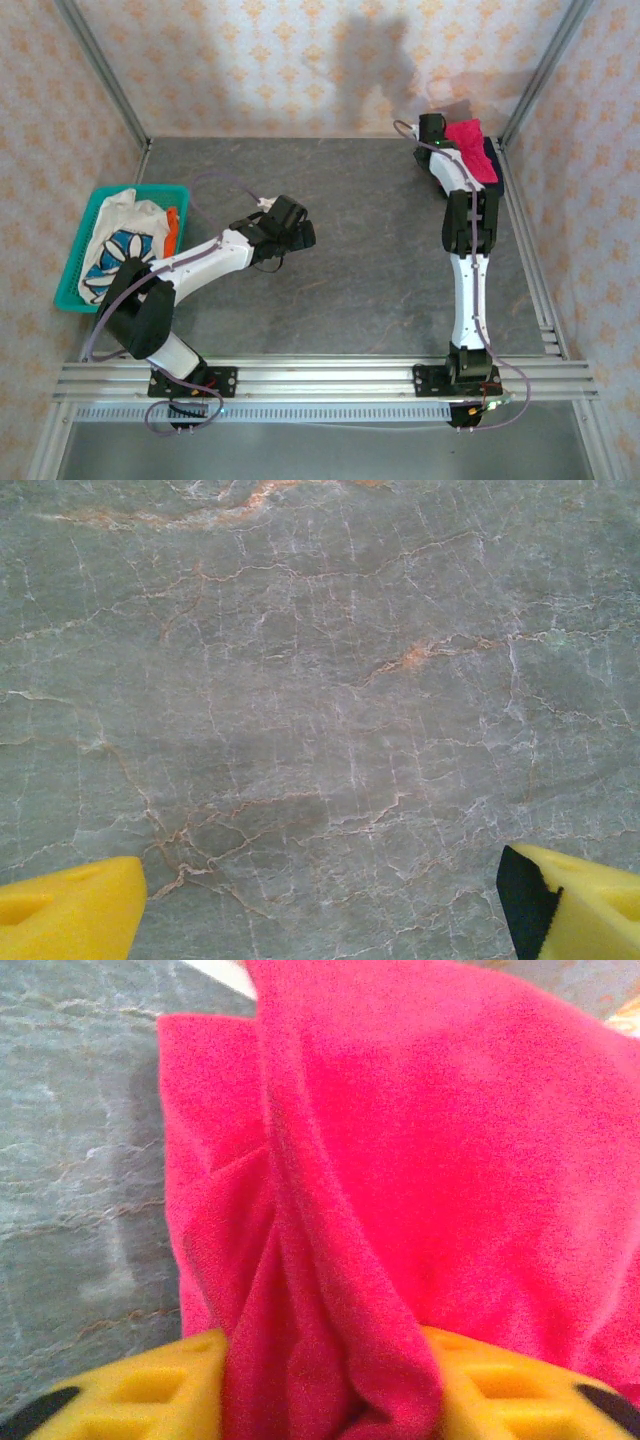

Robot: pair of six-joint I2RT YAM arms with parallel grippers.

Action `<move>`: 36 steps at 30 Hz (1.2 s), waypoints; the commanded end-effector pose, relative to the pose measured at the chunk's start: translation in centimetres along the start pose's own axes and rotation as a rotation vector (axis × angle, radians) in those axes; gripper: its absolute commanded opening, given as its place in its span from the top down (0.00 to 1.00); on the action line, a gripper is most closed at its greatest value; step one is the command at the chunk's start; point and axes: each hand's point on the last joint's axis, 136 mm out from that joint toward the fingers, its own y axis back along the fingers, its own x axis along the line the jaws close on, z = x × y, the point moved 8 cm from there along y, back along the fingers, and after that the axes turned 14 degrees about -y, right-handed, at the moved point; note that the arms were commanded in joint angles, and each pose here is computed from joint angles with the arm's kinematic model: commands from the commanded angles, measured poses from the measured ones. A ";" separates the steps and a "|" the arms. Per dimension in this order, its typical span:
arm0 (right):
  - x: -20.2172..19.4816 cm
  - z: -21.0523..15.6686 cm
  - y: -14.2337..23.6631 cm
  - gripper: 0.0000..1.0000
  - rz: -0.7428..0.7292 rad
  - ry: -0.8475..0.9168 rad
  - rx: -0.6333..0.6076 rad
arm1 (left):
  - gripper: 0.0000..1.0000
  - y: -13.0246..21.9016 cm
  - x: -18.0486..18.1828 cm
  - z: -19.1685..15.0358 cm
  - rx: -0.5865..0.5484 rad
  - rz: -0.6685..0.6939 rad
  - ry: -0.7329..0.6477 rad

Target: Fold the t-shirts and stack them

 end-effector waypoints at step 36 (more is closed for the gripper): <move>-3.2 -0.4 1.7 0.96 -0.021 -0.055 0.026 | 0.08 0.0 0.1 -0.4 -0.014 0.012 -0.005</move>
